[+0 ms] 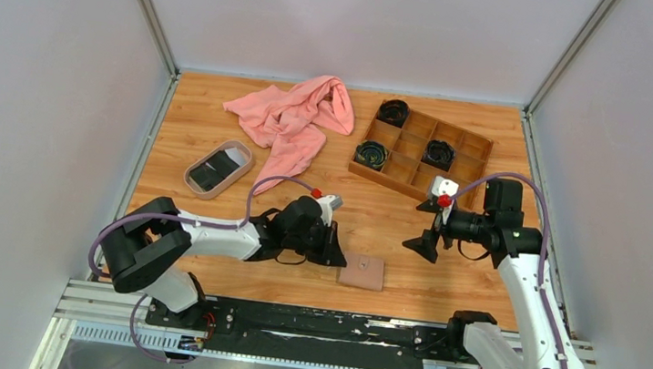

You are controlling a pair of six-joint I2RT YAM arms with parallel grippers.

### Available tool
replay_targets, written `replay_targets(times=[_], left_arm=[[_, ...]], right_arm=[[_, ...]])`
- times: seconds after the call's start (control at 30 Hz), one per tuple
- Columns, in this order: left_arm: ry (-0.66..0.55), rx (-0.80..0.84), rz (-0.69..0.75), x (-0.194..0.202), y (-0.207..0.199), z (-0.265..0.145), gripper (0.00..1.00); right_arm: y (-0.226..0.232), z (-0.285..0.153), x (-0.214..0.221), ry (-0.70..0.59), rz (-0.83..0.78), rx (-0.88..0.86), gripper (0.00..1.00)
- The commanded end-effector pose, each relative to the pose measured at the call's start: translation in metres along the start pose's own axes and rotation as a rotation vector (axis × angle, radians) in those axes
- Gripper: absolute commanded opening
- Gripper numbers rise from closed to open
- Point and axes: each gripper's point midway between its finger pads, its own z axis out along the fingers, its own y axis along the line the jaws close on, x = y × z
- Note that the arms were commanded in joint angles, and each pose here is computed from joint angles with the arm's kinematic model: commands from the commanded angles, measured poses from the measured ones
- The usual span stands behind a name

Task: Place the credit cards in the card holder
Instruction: Move the card holder to the center of the board, then open the card holder at the center of the board.

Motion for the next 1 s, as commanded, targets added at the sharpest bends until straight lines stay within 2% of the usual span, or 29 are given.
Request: replay_targets(times=[0.0, 0.13, 0.27, 0.37, 0.5, 0.73, 0.97], left_arm=[[-0.074, 0.002, -0.024, -0.009, -0.002, 0.005, 0.00], [-0.133, 0.018, -0.061, -0.017, -0.008, 0.008, 0.00], [-0.181, 0.025, -0.091, -0.024, -0.012, 0.012, 0.00], [-0.222, 0.032, -0.117, -0.028, -0.016, 0.014, 0.00], [-0.279, 0.040, -0.163, -0.034, -0.017, 0.017, 0.00], [-0.297, 0.036, -0.202, -0.031, -0.009, 0.026, 0.00], [-0.314, 0.074, -0.236, -0.028, -0.007, 0.029, 0.00]], right_arm=[[0.015, 0.003, -0.002, -0.018, 0.029, -0.066, 0.97], [0.019, 0.012, 0.000, 0.004, 0.089, -0.103, 0.91], [0.021, 0.034, 0.015, 0.104, 0.136, -0.123, 0.84], [0.020, 0.051, 0.025, 0.179, 0.190, -0.123, 0.72], [0.029, 0.069, 0.037, 0.264, 0.214, -0.152, 0.64], [0.040, 0.090, 0.061, 0.417, 0.174, -0.173, 0.56], [0.038, 0.103, 0.083, 0.537, 0.130, -0.136, 0.55]])
